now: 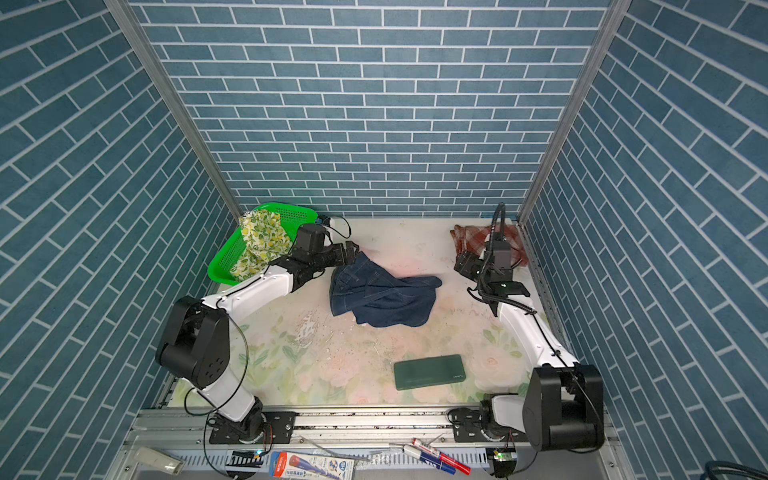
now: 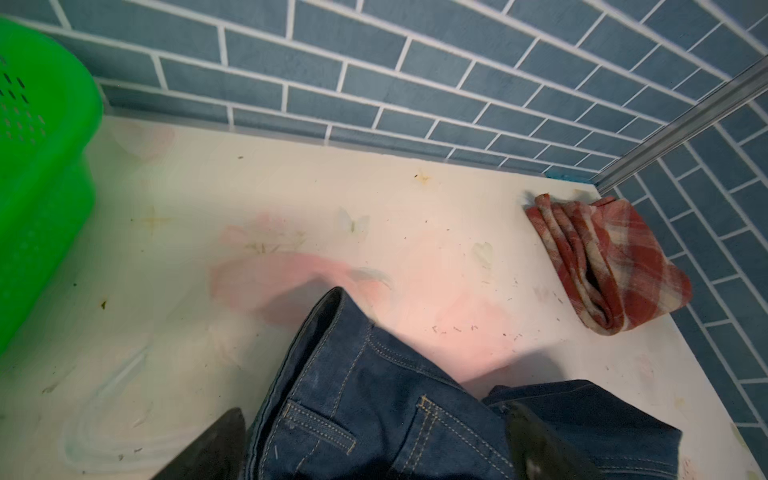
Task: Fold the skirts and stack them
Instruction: 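Lay the denim skirt on the table center with the left gripper, then grasp the denim skirt's waistband ends with both grippers, then lift the denim skirt with both grippers toward the far wall, then lower the denim skirt flat onto the table with both grippers, then pull the denim skirt's near edge toward the robot with both grippers to smooth it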
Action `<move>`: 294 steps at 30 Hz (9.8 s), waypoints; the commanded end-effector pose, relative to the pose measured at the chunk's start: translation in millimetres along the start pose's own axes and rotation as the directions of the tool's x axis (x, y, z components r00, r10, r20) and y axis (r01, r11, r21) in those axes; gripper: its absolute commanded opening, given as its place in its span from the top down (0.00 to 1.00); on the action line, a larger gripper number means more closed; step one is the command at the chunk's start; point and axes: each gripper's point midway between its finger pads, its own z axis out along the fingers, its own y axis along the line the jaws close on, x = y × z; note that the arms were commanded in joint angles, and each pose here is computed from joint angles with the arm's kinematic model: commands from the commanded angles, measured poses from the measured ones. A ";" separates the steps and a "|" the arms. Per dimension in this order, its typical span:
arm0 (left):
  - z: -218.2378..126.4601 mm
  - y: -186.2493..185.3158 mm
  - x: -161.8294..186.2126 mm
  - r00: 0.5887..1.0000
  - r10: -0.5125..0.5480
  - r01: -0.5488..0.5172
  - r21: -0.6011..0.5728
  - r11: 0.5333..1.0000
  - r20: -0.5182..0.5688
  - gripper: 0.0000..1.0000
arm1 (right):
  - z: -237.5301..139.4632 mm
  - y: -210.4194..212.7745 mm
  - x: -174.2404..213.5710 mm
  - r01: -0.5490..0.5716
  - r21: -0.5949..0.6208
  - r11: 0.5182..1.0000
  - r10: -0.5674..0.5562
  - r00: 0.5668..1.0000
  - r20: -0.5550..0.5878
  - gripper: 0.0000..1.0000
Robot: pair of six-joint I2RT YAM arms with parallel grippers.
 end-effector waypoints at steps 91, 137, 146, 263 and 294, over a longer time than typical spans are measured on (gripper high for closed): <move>-78.1 90.6 133.2 0.691 -0.711 0.721 -0.061 0.690 0.130 1.00 | 72.1 20.6 116.2 -0.061 -0.065 0.996 0.040 0.958 -0.283 0.30; -113.3 -8.9 -230.7 0.753 -0.563 0.433 0.388 0.814 0.341 1.00 | -71.0 159.1 -189.3 0.358 -0.093 0.929 -0.306 0.885 0.351 1.00; -117.8 -54.5 -310.8 0.772 -0.543 0.294 0.572 0.765 0.330 1.00 | -115.8 179.4 -272.2 0.406 -0.072 0.911 -0.314 0.795 0.519 1.00; -139.9 87.2 213.9 0.934 -0.315 0.258 -0.293 0.921 -0.168 1.00 | -60.1 -67.4 129.0 0.130 0.154 0.979 -0.081 0.953 -0.291 0.49; -143.2 93.1 255.4 0.902 -0.326 0.214 -0.361 0.908 -0.284 0.45 | -57.5 -58.5 223.3 0.119 0.097 0.988 -0.046 0.829 -0.557 0.51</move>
